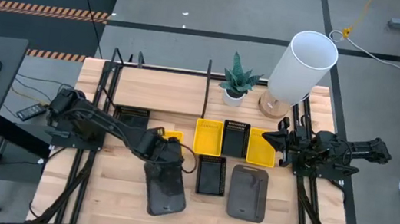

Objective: Stack baskets on shelf by color
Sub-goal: Stack the transparent black bin on the transparent black bins

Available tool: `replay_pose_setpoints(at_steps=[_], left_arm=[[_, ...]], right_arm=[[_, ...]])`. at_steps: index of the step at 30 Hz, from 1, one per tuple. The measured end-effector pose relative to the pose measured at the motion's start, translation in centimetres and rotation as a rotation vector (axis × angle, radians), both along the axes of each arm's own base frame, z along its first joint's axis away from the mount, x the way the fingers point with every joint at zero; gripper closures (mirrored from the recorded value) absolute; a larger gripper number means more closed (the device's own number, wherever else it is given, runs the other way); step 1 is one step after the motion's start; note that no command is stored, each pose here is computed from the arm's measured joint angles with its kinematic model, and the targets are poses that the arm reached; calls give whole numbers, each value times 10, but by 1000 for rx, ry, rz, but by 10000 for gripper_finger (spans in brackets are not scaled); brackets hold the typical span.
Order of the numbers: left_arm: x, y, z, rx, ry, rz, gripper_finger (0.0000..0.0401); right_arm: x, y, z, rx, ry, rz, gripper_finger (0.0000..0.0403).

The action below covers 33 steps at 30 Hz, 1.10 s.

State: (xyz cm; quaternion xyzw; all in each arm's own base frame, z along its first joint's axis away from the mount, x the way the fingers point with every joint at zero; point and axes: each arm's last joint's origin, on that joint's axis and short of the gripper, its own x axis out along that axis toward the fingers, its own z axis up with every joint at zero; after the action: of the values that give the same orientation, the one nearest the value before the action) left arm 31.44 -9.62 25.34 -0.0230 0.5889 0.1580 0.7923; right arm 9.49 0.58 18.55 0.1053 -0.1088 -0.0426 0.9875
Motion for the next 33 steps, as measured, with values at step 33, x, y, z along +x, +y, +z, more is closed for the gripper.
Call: replay_pose_setpoints(at_steps=[33], left_arm=[[143,35,-30,167,-1023,-120,259]], right_arm=[[0,0,3,3,-25,3,376]])
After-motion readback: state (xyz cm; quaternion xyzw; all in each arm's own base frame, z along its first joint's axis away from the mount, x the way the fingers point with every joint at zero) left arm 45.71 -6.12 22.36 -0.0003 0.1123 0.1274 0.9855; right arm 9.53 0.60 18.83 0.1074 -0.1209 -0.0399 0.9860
